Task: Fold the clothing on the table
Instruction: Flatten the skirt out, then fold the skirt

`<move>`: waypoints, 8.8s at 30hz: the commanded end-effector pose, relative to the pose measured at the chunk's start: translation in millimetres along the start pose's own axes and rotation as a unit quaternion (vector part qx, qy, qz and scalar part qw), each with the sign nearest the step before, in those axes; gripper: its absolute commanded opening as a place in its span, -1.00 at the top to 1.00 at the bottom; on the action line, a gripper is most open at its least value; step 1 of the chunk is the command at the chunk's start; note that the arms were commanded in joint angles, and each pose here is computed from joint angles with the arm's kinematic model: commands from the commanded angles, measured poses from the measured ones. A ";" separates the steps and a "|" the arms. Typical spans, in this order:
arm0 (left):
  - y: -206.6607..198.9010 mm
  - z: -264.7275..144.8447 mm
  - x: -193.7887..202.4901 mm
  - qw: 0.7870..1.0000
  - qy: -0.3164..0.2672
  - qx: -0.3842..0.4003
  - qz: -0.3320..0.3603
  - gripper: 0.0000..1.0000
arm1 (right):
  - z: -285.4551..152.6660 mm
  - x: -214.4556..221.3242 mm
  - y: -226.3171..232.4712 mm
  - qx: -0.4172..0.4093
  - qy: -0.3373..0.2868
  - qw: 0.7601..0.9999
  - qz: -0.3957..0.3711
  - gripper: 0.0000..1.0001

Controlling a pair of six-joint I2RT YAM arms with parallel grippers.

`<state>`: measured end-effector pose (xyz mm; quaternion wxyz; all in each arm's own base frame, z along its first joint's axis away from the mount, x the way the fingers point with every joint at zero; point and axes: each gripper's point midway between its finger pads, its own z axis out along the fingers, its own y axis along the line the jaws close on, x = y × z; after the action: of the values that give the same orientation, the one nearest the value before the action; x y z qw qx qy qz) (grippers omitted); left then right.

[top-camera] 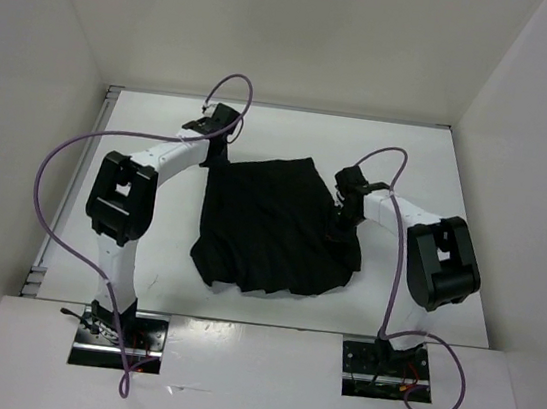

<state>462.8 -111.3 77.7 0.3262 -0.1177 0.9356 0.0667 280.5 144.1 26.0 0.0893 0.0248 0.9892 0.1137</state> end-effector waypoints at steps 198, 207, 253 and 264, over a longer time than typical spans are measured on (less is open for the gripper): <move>47.3 -238.6 120.9 0.884 0.025 0.435 -0.169 0.77 | -200.1 45.2 39.1 -0.185 -0.190 0.962 0.062 1.00; 63.9 -201.1 112.6 0.931 0.062 0.327 -0.151 0.77 | -161.7 33.9 27.3 -0.133 -0.146 0.976 0.095 1.00; 89.8 -232.5 102.5 0.945 0.054 0.243 -0.213 0.24 | -159.6 -55.4 62.5 -0.066 -0.239 0.967 0.055 -0.06; 61.6 -192.8 170.8 0.929 0.201 0.252 -0.180 1.00 | -96.3 23.0 104.9 -0.111 -0.094 0.989 0.017 0.75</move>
<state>200.8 -113.0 130.2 0.1714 -0.2235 0.9265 -0.2493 259.9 213.5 162.5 0.2279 0.0424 0.9491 0.2132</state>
